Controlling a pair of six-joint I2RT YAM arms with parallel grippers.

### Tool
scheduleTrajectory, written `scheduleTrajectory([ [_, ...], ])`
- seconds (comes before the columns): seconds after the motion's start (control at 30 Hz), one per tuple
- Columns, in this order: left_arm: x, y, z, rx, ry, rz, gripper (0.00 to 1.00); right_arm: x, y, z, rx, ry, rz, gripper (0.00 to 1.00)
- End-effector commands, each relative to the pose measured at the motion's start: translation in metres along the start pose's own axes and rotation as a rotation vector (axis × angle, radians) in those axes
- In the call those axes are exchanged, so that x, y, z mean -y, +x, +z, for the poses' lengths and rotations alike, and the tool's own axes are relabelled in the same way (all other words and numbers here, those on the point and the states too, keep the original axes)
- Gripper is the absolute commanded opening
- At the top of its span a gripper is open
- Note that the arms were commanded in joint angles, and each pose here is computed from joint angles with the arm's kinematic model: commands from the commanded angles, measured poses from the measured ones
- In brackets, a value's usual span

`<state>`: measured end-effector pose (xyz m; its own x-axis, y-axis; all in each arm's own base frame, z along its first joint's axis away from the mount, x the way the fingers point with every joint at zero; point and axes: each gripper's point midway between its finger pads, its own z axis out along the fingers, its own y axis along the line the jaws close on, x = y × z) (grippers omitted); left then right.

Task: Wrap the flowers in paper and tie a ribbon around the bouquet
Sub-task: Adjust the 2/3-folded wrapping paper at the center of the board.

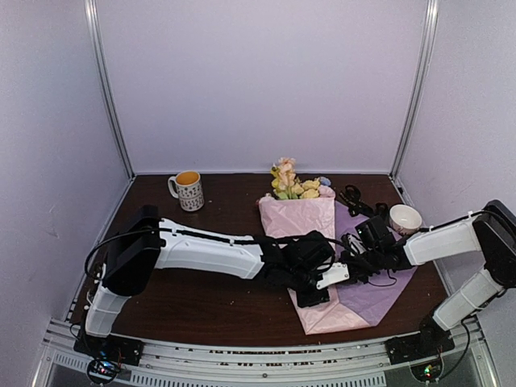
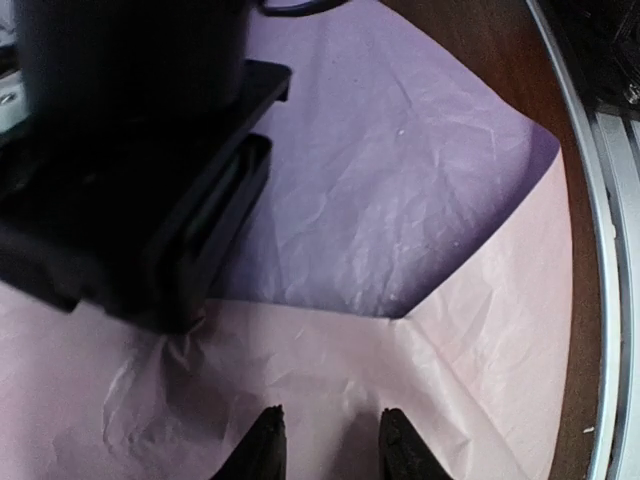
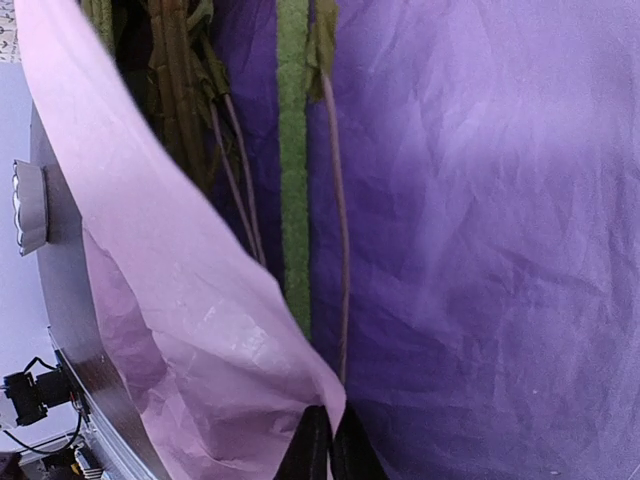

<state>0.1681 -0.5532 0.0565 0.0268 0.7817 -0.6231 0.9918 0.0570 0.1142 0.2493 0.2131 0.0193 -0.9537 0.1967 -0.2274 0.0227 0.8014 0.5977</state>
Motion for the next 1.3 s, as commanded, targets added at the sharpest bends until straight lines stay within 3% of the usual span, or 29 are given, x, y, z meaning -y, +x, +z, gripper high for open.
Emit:
scheduleTrajectory([
  [0.0,0.011,0.015,0.026,-0.069,0.042,0.068,0.35,0.015,-0.003,0.001,0.013,0.075,0.017,0.06],
  [0.2,0.025,0.042,0.042,-0.14,0.095,0.072,0.35,0.009,-0.013,-0.012,0.035,0.098,-0.02,0.13],
  [0.43,0.03,0.054,0.043,-0.163,0.113,0.064,0.34,0.009,-0.039,-0.033,0.091,0.124,-0.051,0.51],
  [0.5,0.029,0.055,0.043,-0.163,0.111,0.062,0.34,-0.003,-0.043,-0.029,0.07,0.071,-0.083,0.57],
  [0.63,0.03,0.054,0.043,-0.159,0.116,0.061,0.34,-0.001,-0.041,-0.008,-0.023,0.083,-0.098,0.53],
  [1.0,0.033,0.064,0.04,-0.166,0.116,0.065,0.34,0.037,-0.039,0.017,-0.059,0.244,-0.02,0.5],
  [1.27,0.021,0.096,0.04,-0.23,0.096,0.033,0.33,-0.002,-0.025,0.053,-0.139,0.13,-0.02,0.47],
])
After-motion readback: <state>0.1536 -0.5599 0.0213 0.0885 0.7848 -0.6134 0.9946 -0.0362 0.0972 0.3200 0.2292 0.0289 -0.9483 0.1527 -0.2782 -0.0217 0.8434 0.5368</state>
